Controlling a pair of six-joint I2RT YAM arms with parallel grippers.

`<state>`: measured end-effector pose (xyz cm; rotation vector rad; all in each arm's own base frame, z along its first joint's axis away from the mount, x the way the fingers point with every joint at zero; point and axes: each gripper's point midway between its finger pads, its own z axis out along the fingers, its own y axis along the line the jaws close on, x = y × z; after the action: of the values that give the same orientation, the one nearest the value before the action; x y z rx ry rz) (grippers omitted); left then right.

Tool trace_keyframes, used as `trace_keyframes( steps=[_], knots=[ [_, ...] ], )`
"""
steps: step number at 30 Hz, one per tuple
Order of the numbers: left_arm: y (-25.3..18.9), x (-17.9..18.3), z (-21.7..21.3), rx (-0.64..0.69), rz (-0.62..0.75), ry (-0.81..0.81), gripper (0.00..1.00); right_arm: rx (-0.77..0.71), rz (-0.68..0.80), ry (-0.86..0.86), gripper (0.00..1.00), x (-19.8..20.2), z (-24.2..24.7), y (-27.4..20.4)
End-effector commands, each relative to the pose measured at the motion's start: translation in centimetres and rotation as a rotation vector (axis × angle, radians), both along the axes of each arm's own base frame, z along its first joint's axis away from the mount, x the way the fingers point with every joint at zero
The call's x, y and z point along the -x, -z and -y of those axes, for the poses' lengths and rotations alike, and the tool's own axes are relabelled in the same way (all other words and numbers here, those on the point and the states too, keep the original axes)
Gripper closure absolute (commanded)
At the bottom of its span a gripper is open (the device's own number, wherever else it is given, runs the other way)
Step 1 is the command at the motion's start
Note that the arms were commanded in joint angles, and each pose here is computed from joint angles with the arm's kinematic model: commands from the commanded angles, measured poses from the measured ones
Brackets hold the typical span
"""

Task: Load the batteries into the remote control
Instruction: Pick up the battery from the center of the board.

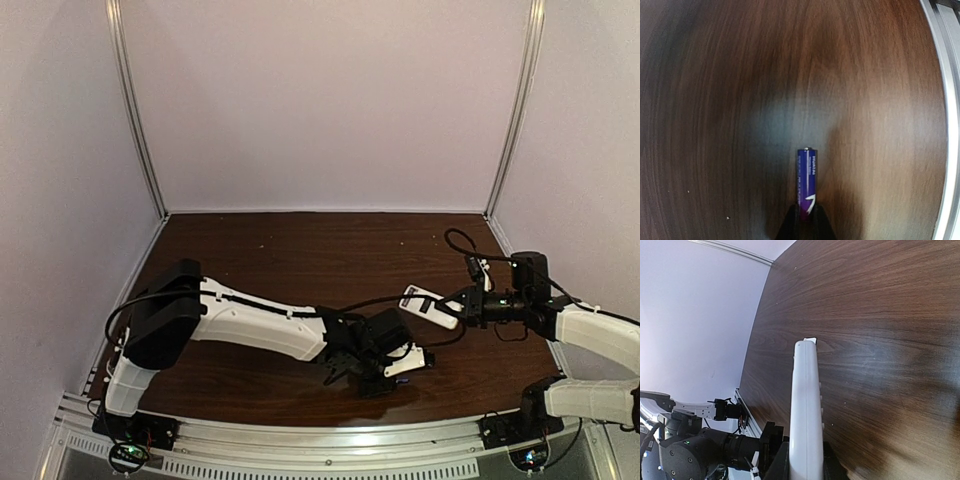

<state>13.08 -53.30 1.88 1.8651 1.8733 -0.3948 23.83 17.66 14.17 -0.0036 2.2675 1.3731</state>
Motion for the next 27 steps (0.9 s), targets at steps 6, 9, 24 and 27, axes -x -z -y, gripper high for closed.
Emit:
trace_keyframes(
  steps=[6, 9, 24, 27],
  knots=[
    [-1.2, 0.7, -3.6, 0.082, 0.001, -0.036, 1.00, 0.013, 0.040, -0.028, 1.00, -0.1, -0.1, -0.4],
    [-1.0, 0.2, -6.1, 0.057, -0.032, -0.102, 1.00, -0.002, 0.041, -0.043, 1.00, 0.1, -0.3, -0.5],
    [-7.1, -5.7, -17.9, 0.381, -0.208, -0.674, 1.00, -0.095, 0.244, -0.270, 1.00, 3.3, -5.3, -5.2],
    [-7.4, -7.3, -19.9, 0.438, -0.222, -0.808, 1.00, -0.107, 0.286, -0.311, 1.00, 3.9, -6.0, -6.1]
  ],
)
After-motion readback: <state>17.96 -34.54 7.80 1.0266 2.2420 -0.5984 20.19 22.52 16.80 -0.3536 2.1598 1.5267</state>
